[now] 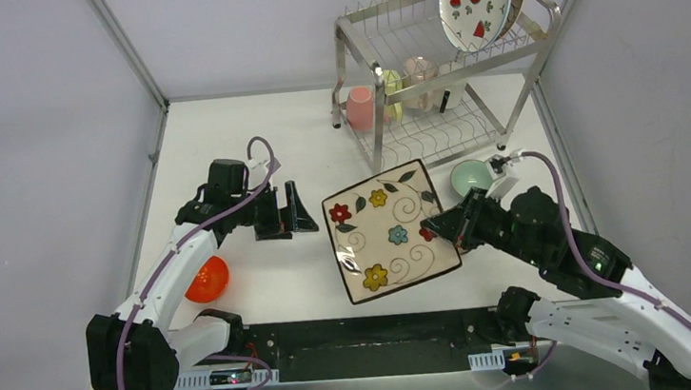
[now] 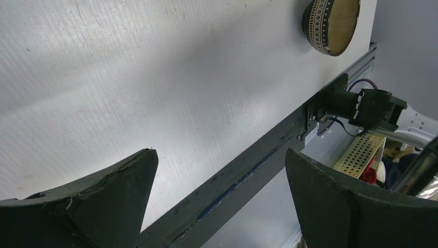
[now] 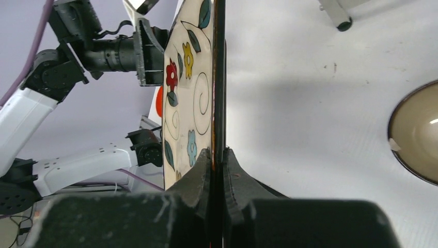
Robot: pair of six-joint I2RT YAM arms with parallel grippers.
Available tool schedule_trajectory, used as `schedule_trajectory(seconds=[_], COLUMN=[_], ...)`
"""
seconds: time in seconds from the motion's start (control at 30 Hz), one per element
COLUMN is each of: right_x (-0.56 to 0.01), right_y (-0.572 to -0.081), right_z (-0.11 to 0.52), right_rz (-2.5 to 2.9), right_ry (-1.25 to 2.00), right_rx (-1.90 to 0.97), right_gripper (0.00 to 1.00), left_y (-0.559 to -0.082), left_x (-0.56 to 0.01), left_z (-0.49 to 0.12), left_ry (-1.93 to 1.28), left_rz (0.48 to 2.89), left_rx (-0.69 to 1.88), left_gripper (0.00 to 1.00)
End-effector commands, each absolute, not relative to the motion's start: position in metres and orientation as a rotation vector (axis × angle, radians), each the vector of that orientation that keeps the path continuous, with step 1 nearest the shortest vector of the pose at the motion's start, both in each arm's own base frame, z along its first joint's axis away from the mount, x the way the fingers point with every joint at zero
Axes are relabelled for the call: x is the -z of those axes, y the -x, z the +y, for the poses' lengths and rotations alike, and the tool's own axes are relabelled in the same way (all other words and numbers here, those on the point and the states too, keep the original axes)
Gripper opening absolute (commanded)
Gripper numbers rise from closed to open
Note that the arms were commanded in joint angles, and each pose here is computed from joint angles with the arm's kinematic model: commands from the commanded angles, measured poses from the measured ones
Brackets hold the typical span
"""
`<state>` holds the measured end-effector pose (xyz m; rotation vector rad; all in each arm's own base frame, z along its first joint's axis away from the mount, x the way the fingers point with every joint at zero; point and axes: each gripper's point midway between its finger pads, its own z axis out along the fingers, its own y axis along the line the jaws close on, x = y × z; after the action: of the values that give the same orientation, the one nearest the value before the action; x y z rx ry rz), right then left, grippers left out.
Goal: Load the mixed dishes into the dish rack
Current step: Pick up the plate at the center of the board, then insert the plate into the dish rack.
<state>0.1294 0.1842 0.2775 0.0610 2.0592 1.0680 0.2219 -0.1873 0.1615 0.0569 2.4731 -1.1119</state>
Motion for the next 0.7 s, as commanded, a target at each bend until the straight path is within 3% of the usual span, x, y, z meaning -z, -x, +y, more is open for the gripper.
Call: schedule_trajectory(seconds=[0.0,0.67], right_x=[-0.438,-0.555], right_y=[-0.120,-0.147], right_z=[0.201,0.219], right_rz=[1.579,1.328], right_ry=[-0.065,-0.050], right_rx=[-1.501,-1.501], right_gripper=[0.00,0.00], left_y=[-0.228,-0.221], left_x=[-0.169,-0.162], left_z=[-0.182,-0.182], left_ry=[-0.110,-0.112], left_rz=[2.422,2.440], left_rx=[1.072,1.115], left_gripper=[0.98,0.91])
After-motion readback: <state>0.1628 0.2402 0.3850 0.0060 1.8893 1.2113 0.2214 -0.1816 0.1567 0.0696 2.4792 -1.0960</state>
